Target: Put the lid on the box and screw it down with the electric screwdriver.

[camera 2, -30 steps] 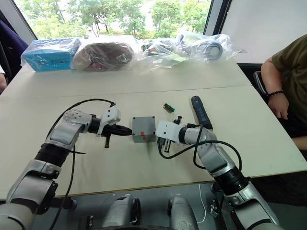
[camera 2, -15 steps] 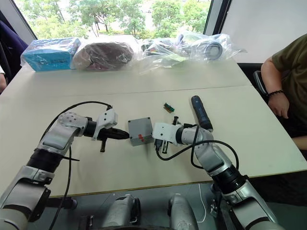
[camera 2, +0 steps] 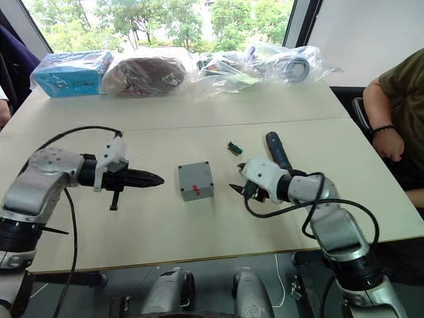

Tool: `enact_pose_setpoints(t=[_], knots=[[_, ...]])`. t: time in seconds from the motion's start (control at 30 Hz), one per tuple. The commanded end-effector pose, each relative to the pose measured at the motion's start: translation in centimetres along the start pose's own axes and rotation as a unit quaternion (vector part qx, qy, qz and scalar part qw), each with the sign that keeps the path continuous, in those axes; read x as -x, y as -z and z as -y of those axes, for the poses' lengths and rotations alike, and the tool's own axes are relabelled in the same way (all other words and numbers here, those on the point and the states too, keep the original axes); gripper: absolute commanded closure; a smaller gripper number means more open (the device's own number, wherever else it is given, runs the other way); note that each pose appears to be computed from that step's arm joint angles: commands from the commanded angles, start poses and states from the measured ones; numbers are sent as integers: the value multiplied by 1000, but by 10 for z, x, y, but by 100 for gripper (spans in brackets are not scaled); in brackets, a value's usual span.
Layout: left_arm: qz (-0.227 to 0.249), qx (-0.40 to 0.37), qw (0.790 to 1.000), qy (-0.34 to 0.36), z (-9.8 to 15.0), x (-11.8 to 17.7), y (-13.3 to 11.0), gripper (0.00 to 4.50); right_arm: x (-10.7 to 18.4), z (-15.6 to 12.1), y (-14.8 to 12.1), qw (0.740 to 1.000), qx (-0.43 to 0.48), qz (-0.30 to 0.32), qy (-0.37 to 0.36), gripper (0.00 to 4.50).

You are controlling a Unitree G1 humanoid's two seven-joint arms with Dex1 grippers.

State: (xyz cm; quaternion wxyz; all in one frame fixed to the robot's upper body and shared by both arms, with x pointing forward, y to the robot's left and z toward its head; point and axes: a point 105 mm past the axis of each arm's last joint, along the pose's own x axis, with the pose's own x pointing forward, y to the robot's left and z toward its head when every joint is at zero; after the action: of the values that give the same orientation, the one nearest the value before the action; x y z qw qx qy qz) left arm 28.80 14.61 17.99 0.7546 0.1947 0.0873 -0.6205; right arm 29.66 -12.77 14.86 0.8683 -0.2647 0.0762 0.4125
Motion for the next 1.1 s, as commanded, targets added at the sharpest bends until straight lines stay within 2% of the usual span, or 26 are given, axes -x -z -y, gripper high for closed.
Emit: enact_pose_setpoints(t=[0.03, 0.07, 0.17, 0.3, 0.87, 0.9, 1.03, 1.1], knots=[[34, -25, 999, -14, -3, 4, -28, 450, 9, 12, -2, 997, -57, 0, 42, 21], [38, -31, 999, -17, -5, 1, -33, 450, 9, 16, 4, 995, -83, -9, 53, 1], [54, -47, 997, -15, -7, -10, -46, 450, 5, 22, 18, 985, -160, -24, 65, 1], [56, -50, 997, -8, -7, -20, -48, 450, -2, 29, 29, 976, -199, -42, 83, 1], [59, -49, 997, -6, -5, -27, -48, 450, -25, 30, 31, 968, -239, -29, 71, 1], [59, -49, 997, -7, -5, -26, -48, 450, -26, 31, 31, 968, -240, -29, 70, 53], [57, -49, 997, -8, -5, -26, -48, 450, -27, 32, 34, 968, -240, -31, 71, 168], [55, -50, 997, -8, -6, -26, -48, 450, -26, 32, 34, 968, -241, -31, 70, 245]])
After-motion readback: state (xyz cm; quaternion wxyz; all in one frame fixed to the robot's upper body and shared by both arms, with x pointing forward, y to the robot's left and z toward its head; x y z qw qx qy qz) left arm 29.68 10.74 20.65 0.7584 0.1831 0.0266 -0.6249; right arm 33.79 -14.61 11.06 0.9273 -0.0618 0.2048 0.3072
